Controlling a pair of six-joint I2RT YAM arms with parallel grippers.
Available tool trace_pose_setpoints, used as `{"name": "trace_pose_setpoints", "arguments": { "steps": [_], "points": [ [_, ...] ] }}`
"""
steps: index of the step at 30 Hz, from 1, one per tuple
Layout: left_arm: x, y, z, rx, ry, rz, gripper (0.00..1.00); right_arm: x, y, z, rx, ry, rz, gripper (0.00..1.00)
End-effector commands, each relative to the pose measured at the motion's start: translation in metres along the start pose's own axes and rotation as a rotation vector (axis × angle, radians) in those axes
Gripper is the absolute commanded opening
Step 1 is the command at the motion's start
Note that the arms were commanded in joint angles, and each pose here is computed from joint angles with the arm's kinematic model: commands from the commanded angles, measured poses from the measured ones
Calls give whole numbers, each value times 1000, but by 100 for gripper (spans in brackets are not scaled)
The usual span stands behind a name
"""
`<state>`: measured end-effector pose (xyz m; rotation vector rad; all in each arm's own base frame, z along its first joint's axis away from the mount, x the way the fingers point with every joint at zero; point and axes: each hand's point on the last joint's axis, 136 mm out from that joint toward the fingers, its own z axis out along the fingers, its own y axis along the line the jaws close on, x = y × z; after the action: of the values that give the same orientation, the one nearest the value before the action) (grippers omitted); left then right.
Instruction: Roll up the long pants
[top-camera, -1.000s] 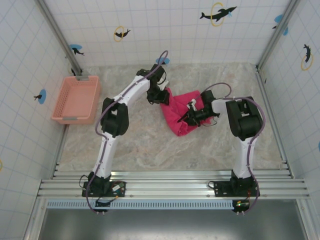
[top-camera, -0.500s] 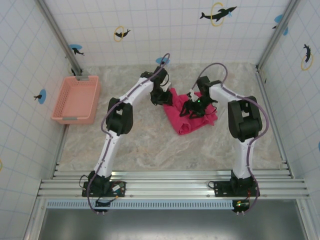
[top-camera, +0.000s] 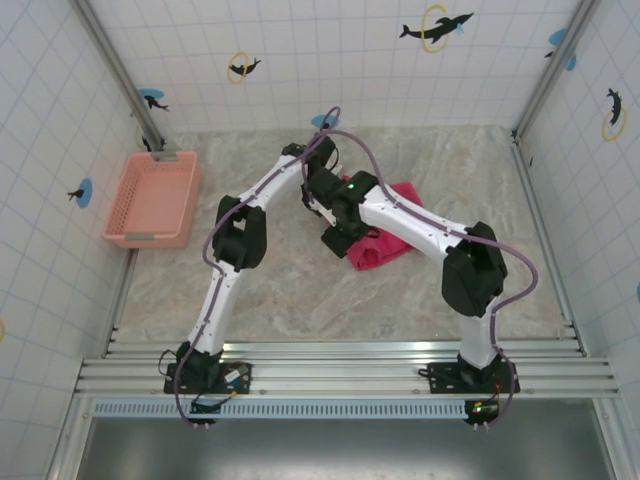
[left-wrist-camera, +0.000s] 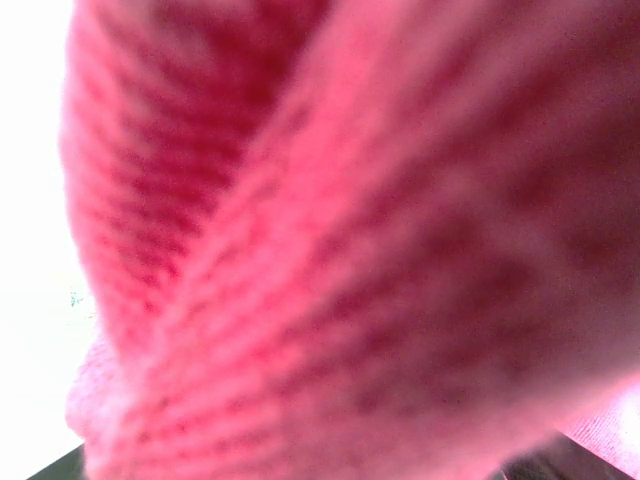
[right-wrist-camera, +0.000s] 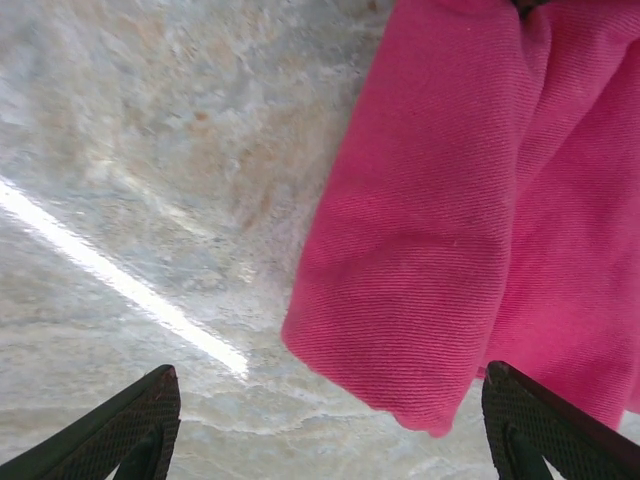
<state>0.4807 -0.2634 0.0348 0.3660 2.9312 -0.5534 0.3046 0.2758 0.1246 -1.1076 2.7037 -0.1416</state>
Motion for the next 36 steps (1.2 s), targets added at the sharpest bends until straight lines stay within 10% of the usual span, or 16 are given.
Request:
{"name": "trace_pose_setpoints", "arguments": {
  "steps": [1, 23, 30, 36],
  "points": [
    [41, 27, 47, -89, 161, -43, 61, 1, -22, 17, 178, 56, -4, 80],
    [51, 25, 39, -56, 187, -79, 62, 58, 3, 146, 239, 381, -76, 76],
    [49, 26, 18, -40, 174, -113, 62, 62, 7, 155, 124, 397, -38, 29],
    [22, 66, -58, -63, 15, -259, 64, 44, 18, 128, -2, 339, -147, 19]
  ]
}}
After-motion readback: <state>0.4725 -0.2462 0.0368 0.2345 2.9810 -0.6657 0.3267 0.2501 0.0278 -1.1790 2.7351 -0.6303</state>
